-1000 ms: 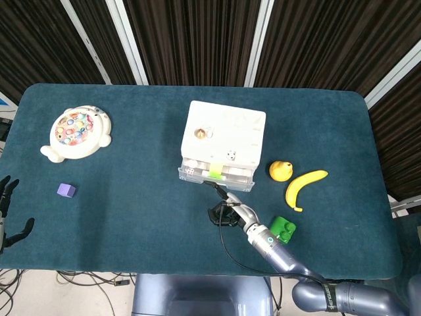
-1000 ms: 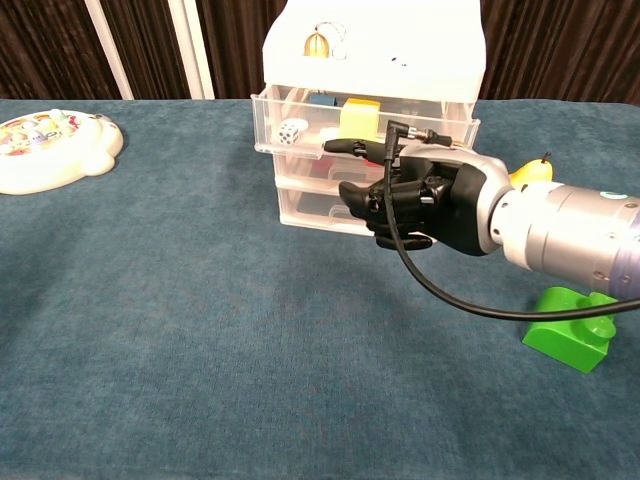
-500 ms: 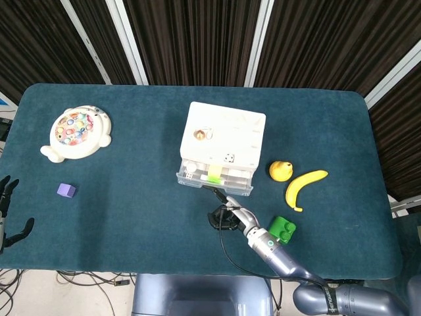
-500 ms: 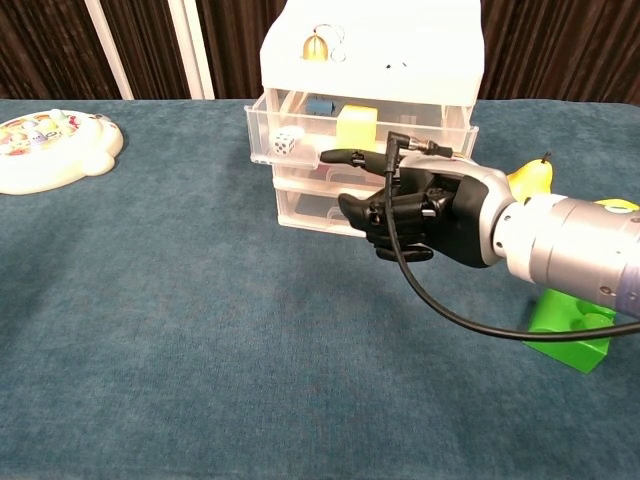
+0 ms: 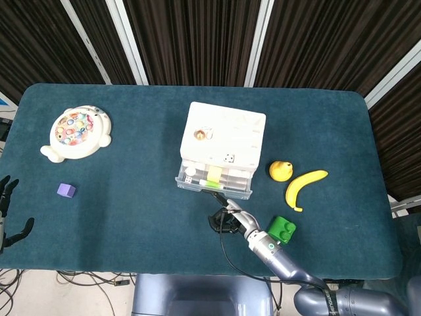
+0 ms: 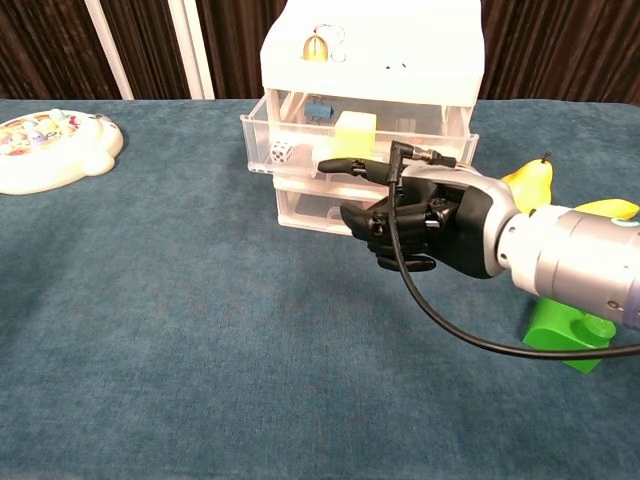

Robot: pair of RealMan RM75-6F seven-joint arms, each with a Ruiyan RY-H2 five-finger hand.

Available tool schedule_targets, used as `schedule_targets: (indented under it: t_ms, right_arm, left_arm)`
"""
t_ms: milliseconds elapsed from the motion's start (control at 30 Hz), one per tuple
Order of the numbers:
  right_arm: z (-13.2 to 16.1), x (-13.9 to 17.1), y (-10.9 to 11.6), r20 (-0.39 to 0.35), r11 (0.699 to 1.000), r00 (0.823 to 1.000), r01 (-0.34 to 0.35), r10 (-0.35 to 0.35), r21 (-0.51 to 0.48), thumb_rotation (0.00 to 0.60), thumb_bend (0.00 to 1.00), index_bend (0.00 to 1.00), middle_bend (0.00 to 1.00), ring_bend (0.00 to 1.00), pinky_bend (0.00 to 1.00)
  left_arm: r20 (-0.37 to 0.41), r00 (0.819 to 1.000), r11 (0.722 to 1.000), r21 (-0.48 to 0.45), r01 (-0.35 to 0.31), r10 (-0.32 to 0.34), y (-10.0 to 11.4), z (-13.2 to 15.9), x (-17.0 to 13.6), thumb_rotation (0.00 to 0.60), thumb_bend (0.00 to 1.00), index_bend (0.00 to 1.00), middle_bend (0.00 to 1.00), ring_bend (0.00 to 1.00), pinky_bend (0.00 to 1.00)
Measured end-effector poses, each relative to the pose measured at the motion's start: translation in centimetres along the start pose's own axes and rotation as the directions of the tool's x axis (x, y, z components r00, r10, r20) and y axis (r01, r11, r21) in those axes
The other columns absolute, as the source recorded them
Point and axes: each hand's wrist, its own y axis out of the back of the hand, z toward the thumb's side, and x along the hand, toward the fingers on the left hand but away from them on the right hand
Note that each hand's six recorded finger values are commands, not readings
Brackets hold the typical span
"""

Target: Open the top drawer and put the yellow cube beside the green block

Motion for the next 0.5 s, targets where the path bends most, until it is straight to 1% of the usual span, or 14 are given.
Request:
schedule_targets:
  t_ms: [500]
  right_arm:
    - [-0.3, 0.63, -0.46, 0.002, 1.0, 1.0, -0.02, 0.02, -0.007, 0.6, 0.64, 0.11, 0.96, 1.0, 1.0]
  left_arm:
    - [0.0, 1.0, 1.0, 0.001, 0.001, -0.001, -0.03, 0.01, 0.01, 0.6, 0.32, 0.0, 0.0, 0.0, 0.0]
